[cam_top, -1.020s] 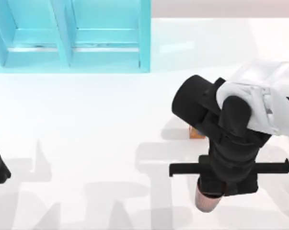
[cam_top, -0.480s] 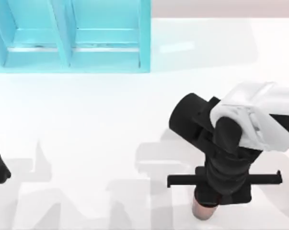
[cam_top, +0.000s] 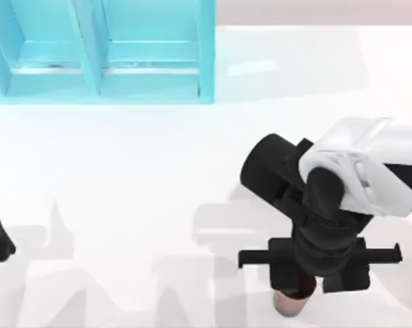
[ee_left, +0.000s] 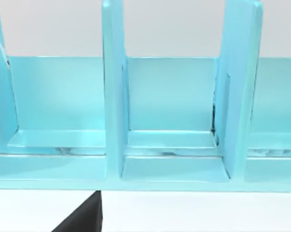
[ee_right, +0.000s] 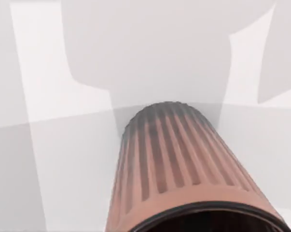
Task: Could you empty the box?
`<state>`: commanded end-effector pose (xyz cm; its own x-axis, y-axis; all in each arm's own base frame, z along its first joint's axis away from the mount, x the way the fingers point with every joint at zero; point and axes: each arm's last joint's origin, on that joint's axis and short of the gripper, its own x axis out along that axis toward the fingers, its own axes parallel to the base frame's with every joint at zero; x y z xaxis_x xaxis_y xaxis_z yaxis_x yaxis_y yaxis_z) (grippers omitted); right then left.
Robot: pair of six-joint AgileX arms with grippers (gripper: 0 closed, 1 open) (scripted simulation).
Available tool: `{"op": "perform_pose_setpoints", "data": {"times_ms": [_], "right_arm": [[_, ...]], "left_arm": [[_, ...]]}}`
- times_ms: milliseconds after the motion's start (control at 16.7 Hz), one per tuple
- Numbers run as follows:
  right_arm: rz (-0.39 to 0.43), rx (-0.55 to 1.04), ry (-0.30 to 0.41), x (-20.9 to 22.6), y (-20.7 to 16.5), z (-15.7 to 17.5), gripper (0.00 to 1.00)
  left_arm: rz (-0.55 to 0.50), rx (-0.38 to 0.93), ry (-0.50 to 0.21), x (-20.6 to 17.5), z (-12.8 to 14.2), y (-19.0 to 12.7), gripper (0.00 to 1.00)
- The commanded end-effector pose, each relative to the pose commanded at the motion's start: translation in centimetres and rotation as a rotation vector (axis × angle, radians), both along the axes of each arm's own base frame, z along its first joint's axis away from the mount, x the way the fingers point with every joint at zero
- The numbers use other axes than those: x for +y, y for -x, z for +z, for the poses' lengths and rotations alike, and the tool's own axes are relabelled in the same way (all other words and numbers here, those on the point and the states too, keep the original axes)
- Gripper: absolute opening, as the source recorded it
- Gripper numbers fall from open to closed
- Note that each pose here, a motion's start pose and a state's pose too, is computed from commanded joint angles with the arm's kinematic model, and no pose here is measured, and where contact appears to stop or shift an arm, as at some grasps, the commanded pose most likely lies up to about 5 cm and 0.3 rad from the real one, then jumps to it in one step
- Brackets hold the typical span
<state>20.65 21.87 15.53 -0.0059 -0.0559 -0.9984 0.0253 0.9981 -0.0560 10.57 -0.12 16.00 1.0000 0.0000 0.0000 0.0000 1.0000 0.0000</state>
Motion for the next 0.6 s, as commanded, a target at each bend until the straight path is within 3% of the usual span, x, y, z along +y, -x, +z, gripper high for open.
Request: {"op": "perform_pose_setpoints", "data": {"times_ms": [240, 600], "right_arm": [[0.000, 0.000, 0.000, 0.00, 0.00, 0.00, 0.98], [0.000, 0.000, 0.000, 0.00, 0.00, 0.00, 1.00]], "left_arm": [[0.000, 0.000, 0.000, 0.00, 0.00, 0.00, 1.00], [0.000, 0.000, 0.000, 0.00, 0.00, 0.00, 1.00]]}}
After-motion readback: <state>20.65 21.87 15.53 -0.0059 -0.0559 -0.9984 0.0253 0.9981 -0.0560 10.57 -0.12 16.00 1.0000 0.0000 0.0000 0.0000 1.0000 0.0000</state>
